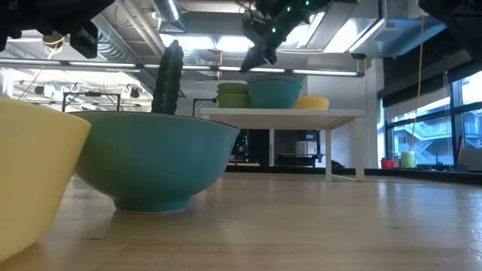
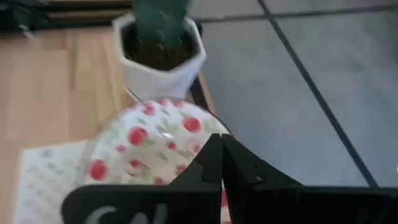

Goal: Pick & Place Mini bowls
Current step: Stack the green patterned bowl on the green patterned bowls on the shelf

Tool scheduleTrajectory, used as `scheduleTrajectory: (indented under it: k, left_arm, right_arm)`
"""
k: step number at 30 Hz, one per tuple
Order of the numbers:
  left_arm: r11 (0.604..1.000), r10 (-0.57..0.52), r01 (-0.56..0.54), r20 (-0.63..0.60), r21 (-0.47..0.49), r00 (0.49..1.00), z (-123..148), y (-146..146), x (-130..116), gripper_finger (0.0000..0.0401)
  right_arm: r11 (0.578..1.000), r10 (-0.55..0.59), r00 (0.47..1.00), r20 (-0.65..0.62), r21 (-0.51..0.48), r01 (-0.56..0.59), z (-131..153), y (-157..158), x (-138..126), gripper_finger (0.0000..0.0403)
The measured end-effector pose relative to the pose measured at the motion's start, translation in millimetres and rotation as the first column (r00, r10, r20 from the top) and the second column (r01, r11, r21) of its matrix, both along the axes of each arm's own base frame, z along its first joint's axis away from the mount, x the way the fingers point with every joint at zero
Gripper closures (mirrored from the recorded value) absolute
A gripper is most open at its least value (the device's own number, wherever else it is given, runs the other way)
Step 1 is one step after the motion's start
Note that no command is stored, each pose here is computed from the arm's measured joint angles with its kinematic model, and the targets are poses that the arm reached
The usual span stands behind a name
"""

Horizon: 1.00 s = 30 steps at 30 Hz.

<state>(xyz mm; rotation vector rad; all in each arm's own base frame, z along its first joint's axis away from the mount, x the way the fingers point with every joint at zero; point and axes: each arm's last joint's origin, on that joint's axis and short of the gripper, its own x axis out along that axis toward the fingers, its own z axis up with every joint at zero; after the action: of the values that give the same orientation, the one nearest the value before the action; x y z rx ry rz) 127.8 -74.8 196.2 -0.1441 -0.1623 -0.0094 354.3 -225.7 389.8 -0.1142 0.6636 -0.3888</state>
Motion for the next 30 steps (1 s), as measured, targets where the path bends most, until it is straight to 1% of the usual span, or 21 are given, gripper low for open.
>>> scheduleTrajectory:
  k: [5, 8, 10, 12, 15, 17, 18, 21, 22, 24, 26, 28, 30]
  left_arm:
    - [1.000, 0.000, 0.000, 0.000, 0.009, 1.000, 0.1, 0.0, 0.0, 0.0395]
    - [1.000, -0.015, 0.015, 0.002, 0.011, 1.000, 0.0, -0.6, -0.1, 0.0395]
    - [0.999, -0.046, 0.046, 0.002, 0.017, 0.999, -0.3, -1.5, -0.1, 0.0394]
    - [0.995, -0.096, 0.096, 0.005, 0.027, 0.995, -0.3, -3.2, -0.3, 0.0393]
    - [0.988, -0.143, 0.142, 0.016, 0.058, 0.990, 0.5, -5.4, -1.2, 0.0396]
    - [0.987, -0.141, 0.138, 0.036, 0.080, 0.989, 2.6, -6.0, -2.2, 0.0399]
    - [0.987, -0.141, 0.137, 0.040, 0.090, 0.989, 3.2, -6.3, -2.6, 0.0399]
    - [0.984, -0.143, 0.137, 0.040, 0.113, 0.989, 3.2, -7.0, -3.2, 0.0398]
    - [0.983, -0.145, 0.140, 0.039, 0.119, 0.989, 3.0, -7.4, -3.4, 0.0397]
    - [0.981, -0.155, 0.150, 0.029, 0.121, 0.988, 2.0, -8.7, -4.0, 0.0395]
    - [0.981, -0.171, 0.169, 0.016, 0.100, 0.985, 0.6, -10.2, -4.6, 0.0394]
    - [0.979, -0.184, 0.182, 0.012, 0.088, 0.983, 0.2, -11.6, -5.5, 0.0395]
    - [0.977, -0.196, 0.194, 0.013, 0.088, 0.980, 0.3, -13.1, -6.6, 0.0398]
  right_arm:
    - [0.999, -0.022, 0.999, -0.039, 0.048, 0.024, -16.3, -15.0, 0.4, 0.0400]
    - [0.997, -0.021, 0.999, -0.026, 0.067, 0.023, -17.6, -16.7, 1.2, 0.0400]
    - [0.998, -0.007, 1.000, 0.003, 0.061, 0.007, -7.8, -9.7, 1.7, 0.0400]
    - [0.996, 0.045, 0.997, 0.058, 0.068, -0.049, 13.0, 7.4, 1.9, 0.0400]
    - [0.980, 0.177, 0.980, 0.094, 0.079, -0.185, 45.3, 50.7, 1.9, 0.0400]
    - [0.958, 0.270, 0.962, 0.051, 0.088, -0.274, 56.4, 82.3, 1.5, 0.0400]
    - [0.939, 0.328, 0.944, 0.022, 0.098, -0.329, 58.7, 100.5, 2.7, 0.0400]
    - [0.851, 0.505, 0.863, -0.031, 0.184, -0.492, 59.4, 152.1, 4.7, 0.0400]
    - [0.821, 0.549, 0.835, -0.038, 0.213, -0.530, 58.8, 169.3, 5.5, 0.0400]
    - [0.776, 0.600, 0.799, -0.043, 0.272, -0.569, 56.5, 201.3, 6.7, 0.0400]
    - [0.760, 0.620, 0.781, -0.066, 0.298, -0.578, 52.1, 234.8, 8.8, 0.0400]
    - [0.753, 0.639, 0.763, -0.100, 0.284, -0.593, 42.4, 267.5, 12.5, 0.0400]
    - [0.723, 0.678, 0.726, -0.116, 0.280, -0.631, 28.0, 298.1, 16.8, 0.0400]
